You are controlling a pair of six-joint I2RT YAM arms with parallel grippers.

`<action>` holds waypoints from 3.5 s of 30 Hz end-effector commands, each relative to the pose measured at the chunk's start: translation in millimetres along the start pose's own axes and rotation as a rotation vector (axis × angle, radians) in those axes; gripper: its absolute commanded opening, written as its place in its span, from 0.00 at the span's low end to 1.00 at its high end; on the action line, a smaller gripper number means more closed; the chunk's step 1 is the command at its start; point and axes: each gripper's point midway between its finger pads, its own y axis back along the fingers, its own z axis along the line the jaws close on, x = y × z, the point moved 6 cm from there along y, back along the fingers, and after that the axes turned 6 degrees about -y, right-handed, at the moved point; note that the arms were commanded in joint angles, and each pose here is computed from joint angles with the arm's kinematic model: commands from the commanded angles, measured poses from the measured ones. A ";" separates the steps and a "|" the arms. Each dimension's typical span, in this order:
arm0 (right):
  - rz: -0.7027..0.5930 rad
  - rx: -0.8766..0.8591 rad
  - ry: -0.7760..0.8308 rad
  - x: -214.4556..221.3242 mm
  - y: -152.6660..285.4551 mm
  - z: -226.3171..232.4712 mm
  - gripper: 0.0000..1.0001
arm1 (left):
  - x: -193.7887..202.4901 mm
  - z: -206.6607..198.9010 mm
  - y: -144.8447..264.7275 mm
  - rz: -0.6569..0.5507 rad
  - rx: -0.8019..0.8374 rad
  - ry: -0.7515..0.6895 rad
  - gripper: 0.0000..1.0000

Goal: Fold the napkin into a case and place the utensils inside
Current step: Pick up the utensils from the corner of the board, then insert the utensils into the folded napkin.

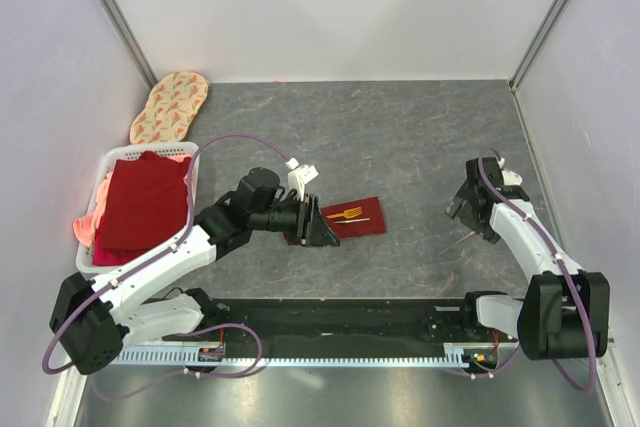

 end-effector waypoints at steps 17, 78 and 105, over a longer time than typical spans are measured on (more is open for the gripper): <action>0.014 0.182 -0.242 26.7 -58.6 -7.7 0.51 | 0.7 -11.7 0.3 0.032 0.030 -0.129 0.44; 0.002 -0.545 2.074 118.4 60.9 161.5 0.00 | 22.4 160.0 31.6 -0.146 -0.401 0.472 0.11; -0.008 -0.687 2.089 154.4 51.2 195.3 0.00 | 41.3 167.3 29.7 -0.141 -0.426 0.502 0.07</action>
